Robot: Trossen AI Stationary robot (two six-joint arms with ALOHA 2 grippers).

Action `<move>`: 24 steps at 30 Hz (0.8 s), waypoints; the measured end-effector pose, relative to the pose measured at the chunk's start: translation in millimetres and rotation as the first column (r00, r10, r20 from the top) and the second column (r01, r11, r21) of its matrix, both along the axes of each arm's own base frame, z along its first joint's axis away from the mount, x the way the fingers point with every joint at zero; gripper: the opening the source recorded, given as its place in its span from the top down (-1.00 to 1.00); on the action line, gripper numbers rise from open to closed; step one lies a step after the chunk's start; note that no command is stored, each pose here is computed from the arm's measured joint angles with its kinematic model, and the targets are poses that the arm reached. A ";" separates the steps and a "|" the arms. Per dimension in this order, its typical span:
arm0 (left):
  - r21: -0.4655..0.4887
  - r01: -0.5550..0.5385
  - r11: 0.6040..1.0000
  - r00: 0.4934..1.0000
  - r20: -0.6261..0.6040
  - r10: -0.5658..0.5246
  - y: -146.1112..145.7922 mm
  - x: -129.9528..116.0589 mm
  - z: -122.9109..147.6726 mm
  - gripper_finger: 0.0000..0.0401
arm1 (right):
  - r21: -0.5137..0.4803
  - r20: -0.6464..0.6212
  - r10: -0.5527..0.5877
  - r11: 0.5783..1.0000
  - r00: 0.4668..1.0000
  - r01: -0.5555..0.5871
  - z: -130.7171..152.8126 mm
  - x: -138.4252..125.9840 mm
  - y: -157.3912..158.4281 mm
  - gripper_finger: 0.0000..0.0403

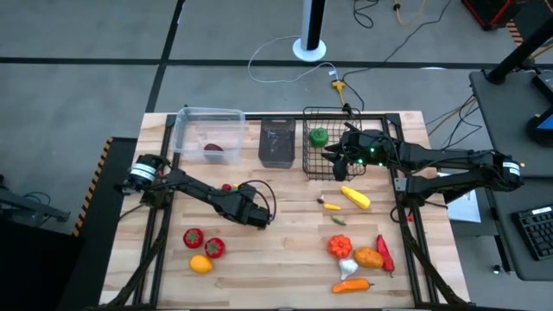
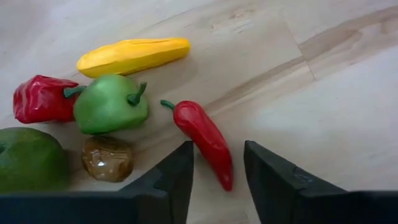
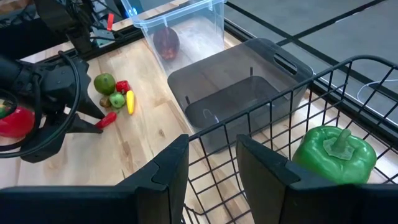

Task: Sort produce into baskets
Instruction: Put the red chili pepper into the black bin

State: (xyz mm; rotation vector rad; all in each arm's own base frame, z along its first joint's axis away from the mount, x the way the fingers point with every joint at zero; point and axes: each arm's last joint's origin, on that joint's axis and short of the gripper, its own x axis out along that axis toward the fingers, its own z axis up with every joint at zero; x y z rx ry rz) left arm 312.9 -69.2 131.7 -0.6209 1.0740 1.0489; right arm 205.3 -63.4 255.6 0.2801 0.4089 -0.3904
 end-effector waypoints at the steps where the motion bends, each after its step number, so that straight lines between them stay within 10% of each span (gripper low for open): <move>1: 0.001 0.005 1.000 1.000 -0.002 -0.005 0.0 0.0 -0.1 0.44 | 0.000 -0.001 0.000 1.000 1.000 0.000 -0.1 0.0 0.0 0.38; 24: -0.010 0.195 0.981 0.981 0.012 -0.195 -7.1 15.7 15.3 0.98 | -0.004 -0.003 0.002 1.000 1.000 -0.002 -0.4 -0.1 0.0 0.38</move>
